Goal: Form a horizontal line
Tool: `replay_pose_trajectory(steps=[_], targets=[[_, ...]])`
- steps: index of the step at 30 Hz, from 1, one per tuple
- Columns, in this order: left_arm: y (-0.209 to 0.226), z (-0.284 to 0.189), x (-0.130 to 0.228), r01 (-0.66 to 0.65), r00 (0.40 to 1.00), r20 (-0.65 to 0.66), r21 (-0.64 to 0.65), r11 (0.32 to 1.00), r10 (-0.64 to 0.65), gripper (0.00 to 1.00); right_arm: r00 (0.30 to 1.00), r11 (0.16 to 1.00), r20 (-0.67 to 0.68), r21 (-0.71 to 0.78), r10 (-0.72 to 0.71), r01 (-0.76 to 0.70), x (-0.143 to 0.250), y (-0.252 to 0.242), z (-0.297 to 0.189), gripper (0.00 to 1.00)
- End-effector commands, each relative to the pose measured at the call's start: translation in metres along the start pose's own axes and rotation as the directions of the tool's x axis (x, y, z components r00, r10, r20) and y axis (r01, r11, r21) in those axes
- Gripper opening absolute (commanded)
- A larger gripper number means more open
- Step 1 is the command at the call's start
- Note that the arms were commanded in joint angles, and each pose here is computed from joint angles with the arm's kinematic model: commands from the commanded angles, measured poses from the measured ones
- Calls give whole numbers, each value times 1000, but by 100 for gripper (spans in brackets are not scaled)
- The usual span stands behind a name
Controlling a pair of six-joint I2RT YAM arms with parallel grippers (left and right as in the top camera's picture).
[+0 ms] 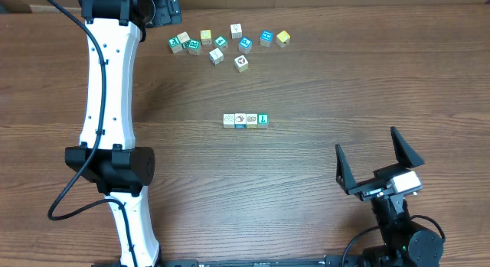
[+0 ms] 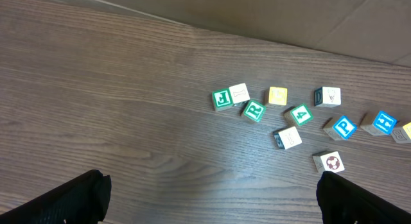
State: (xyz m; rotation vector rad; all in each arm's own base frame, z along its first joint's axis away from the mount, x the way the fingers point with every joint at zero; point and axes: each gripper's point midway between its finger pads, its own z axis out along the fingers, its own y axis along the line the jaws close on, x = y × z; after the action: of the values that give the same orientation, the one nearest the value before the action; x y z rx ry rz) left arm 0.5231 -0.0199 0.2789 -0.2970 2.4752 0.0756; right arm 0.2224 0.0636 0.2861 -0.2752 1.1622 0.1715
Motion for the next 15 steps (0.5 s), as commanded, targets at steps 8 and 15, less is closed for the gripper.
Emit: replay_pose_trajectory(steps=[8, 15], targets=[[-2, -4, -2, -15, 1000, 11, 1, 1000, 15, 100, 995, 1000, -95, -14, 13, -14, 40, 6, -9, 100], [-2, -4, -2, -15, 1000, 11, 1, 1000, 15, 100, 965, 999, -262, -22, 36, -43, 81, 10, -17, 100]])
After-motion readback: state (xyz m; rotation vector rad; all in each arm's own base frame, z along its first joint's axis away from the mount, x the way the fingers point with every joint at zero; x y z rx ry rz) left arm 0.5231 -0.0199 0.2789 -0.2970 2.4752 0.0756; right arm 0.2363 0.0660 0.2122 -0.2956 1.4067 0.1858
